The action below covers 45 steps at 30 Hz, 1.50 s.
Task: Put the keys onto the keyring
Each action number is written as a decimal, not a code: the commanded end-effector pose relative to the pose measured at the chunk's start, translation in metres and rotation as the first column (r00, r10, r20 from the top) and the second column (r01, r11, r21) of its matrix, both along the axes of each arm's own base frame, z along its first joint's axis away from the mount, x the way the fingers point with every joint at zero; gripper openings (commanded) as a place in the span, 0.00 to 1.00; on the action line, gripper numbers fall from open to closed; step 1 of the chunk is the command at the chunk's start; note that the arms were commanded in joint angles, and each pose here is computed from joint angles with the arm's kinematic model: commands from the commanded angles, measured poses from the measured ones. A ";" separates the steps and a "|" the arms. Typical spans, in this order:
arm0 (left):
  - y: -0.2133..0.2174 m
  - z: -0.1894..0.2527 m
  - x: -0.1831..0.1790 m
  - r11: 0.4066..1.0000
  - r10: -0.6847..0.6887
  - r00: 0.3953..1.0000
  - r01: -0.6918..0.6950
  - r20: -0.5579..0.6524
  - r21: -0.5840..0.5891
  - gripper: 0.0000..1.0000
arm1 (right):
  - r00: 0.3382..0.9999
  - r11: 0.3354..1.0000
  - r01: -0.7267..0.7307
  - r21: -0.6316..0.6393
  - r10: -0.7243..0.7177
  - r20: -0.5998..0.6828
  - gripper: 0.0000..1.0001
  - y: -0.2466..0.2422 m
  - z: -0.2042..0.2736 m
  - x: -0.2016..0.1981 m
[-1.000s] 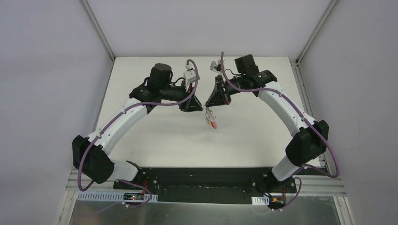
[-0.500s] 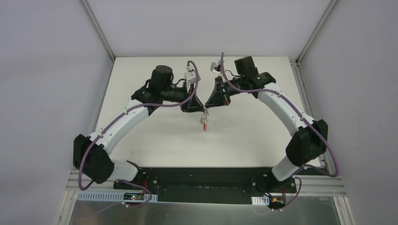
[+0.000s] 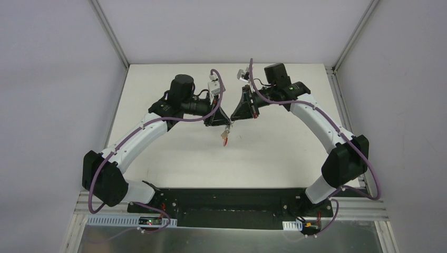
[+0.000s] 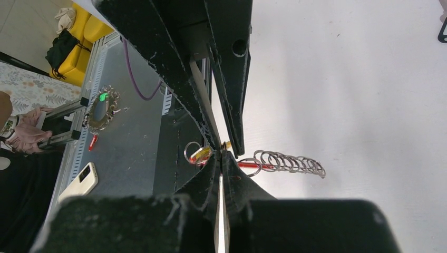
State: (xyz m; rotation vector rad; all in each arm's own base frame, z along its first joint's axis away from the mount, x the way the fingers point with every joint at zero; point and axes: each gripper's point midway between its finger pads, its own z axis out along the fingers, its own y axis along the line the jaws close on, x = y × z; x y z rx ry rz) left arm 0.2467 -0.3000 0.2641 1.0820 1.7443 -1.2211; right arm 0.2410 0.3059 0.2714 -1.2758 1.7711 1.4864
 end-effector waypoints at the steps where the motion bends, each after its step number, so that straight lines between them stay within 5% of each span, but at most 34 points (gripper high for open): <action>1: -0.004 0.020 -0.006 0.998 -0.037 0.998 0.040 0.051 -0.052 0.15 | 0.998 0.997 -0.033 0.076 0.029 0.051 0.00 -0.003 0.026 -0.009; 12: -0.005 0.019 -0.005 0.998 -0.034 0.999 0.036 0.041 -0.056 0.00 | 0.999 0.997 -0.024 0.074 0.021 0.043 0.00 -0.001 0.024 -0.005; 19: 0.000 0.019 -0.009 1.000 -0.020 1.000 0.020 0.009 -0.021 0.00 | 0.998 0.999 0.024 0.039 -0.027 0.065 0.00 -0.004 0.013 0.003; 33: 0.018 0.019 -0.005 0.987 0.048 0.998 -0.042 -0.035 0.154 0.00 | 0.995 0.998 0.064 0.004 -0.064 0.079 0.29 -0.007 0.002 0.007; 45: 0.005 0.018 -0.009 0.994 0.021 0.989 -0.004 -0.147 0.110 0.00 | 0.999 0.998 0.007 0.062 -0.010 0.051 0.41 -0.005 0.016 -0.007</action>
